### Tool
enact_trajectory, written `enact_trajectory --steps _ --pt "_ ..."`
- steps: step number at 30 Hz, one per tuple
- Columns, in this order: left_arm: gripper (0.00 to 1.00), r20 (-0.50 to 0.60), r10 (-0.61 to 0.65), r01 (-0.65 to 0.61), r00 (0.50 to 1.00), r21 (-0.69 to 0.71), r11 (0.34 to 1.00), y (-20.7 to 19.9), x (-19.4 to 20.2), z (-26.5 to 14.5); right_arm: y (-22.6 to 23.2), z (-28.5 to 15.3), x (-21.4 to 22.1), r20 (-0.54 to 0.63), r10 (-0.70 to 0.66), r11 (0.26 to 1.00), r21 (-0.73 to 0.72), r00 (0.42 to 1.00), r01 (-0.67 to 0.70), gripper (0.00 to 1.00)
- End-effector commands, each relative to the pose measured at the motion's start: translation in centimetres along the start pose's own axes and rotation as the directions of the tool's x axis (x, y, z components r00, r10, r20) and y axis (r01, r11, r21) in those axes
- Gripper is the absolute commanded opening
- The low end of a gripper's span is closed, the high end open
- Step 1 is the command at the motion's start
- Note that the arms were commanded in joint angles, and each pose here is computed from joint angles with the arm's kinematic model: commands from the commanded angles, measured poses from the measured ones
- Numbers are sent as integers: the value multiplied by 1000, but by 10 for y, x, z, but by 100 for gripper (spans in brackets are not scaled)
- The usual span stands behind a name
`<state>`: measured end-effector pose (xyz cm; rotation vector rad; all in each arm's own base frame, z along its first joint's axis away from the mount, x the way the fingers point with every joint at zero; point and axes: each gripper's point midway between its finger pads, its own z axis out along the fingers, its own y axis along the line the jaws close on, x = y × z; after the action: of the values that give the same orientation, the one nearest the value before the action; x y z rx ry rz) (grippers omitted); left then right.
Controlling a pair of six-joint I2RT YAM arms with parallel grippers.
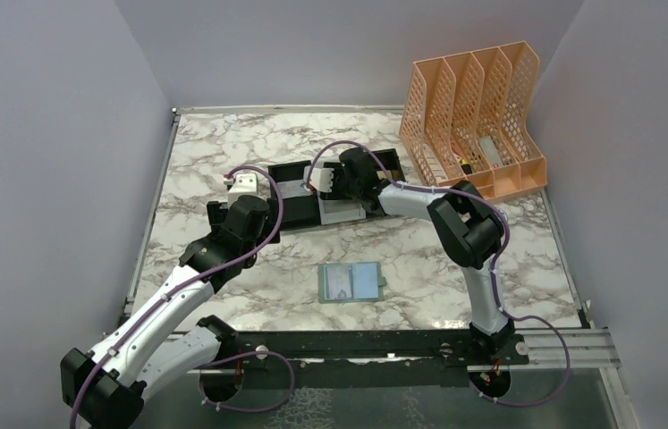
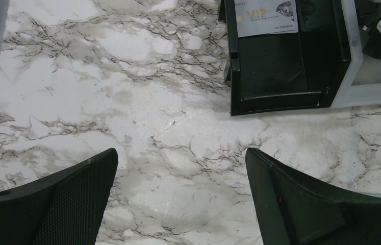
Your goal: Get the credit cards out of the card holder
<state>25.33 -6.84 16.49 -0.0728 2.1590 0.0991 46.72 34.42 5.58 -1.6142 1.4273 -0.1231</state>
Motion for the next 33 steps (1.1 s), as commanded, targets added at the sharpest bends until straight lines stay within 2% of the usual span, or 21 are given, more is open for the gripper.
enact_trajectory --steps 1,6,8,11,19,33 --pt "99 -9 11 -11 1000 0 1000 1 2 1 3 -1 -3 9 24 1000 -21 1000 -24 54" --pt "99 -13 12 -12 1000 2 1000 1 3 1 2 -1 0 -1 31 999 -7 1000 -31 58" --pt "99 -14 11 -11 1000 2 1000 1 3 2 3 -2 -1 4 41 999 -15 999 -41 65" --pt "99 -16 13 -13 1000 2 1000 1 3 2 1 -5 -5 17 53 998 -13 998 -53 68" --pt "99 -25 16 -16 1000 6 1000 -1 5 3 -9 -6 -9 22 60 998 12 998 -61 70" --pt "99 -38 22 -21 999 16 1000 -3 6 5 -1 -7 -10 47 72 996 -47 996 -70 70"
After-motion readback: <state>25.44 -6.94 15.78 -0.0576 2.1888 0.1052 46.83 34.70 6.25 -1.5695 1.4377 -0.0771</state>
